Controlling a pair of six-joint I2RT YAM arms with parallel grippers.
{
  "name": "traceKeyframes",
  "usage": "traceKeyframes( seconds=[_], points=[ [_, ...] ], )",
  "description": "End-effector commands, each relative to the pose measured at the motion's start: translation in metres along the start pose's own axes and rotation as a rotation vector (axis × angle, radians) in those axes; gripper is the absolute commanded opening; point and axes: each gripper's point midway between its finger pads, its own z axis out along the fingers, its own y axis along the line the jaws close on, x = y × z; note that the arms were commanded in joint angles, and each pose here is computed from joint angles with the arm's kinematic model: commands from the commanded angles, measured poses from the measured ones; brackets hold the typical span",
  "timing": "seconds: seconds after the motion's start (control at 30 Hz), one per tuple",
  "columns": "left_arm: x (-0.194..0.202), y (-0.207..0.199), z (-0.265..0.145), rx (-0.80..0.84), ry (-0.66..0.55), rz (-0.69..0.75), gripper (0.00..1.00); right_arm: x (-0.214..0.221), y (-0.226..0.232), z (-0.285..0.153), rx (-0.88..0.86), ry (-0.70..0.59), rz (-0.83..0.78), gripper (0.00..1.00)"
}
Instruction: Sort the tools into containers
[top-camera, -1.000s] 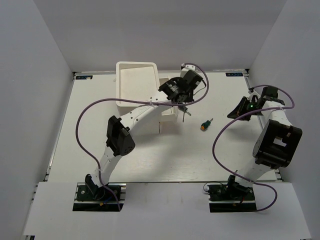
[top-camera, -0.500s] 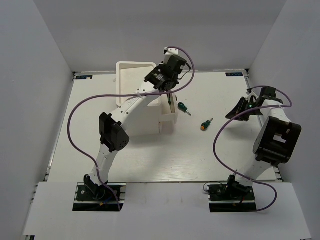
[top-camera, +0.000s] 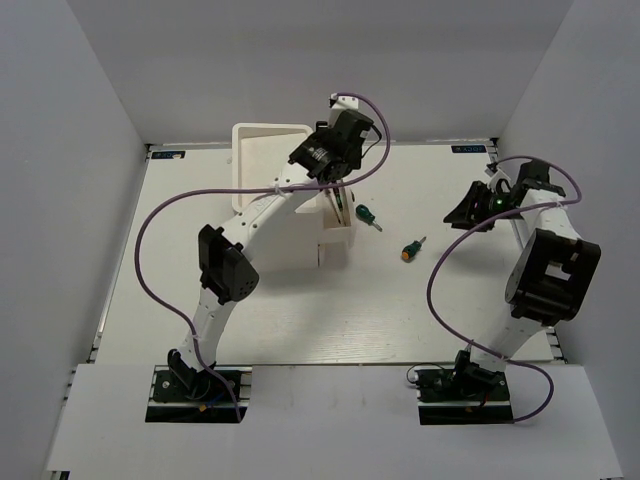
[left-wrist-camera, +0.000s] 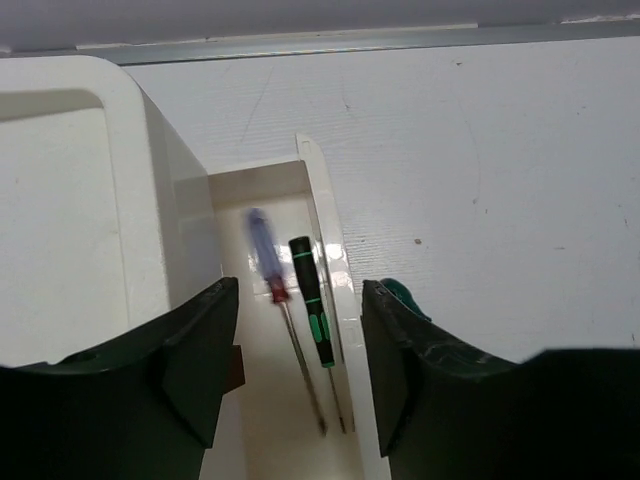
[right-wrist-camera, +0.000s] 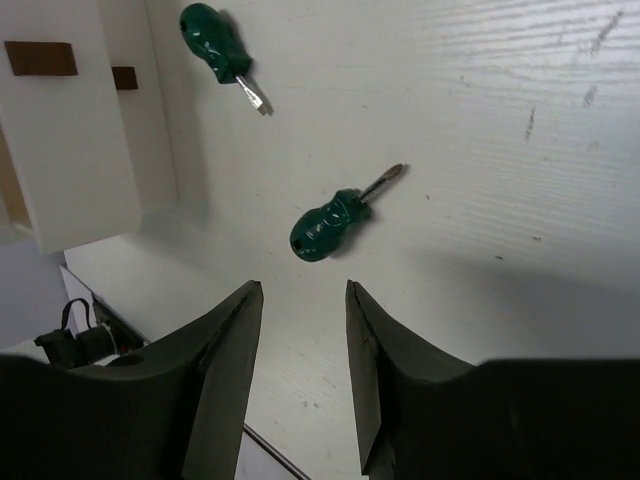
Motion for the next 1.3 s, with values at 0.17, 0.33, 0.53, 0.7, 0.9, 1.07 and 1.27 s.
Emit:
traceKeyframes(
  seconds=[0.17,0.33,0.53,0.7,0.9,1.07,1.27],
  points=[
    [-0.065,0.007,-0.041,0.087,-0.126,-0.084,0.08,-0.020,0.047,0.013,-0.125,0.020,-0.249,0.24],
    [-0.131,0.073,-0.109,0.009,-0.286,-0.189,0.00,-0.050,0.104,0.057,-0.161,0.024,-0.581,0.00],
    [-0.079,0.249,-0.124,-0.305,-0.145,-0.306,0.51,-0.055,0.145,0.146,-0.059,0.120,-0.671,0.00],
    [-0.007,0.308,-0.126,-0.354,0.004,-0.395,0.55,-0.040,0.146,0.189,0.061,0.134,-0.707,0.00],
    [0.060,0.278,-0.089,-0.125,0.176,-0.450,0.47,-0.008,0.172,0.201,-0.057,0.202,-0.740,0.00],
    [0.093,0.247,-0.071,0.050,0.273,-0.466,0.47,0.018,0.206,0.204,-0.187,0.249,-0.787,0.00],
    [0.102,0.238,-0.061,0.102,0.303,-0.463,0.49,0.049,0.248,0.209,-0.326,0.298,-0.808,0.00]
  ],
)
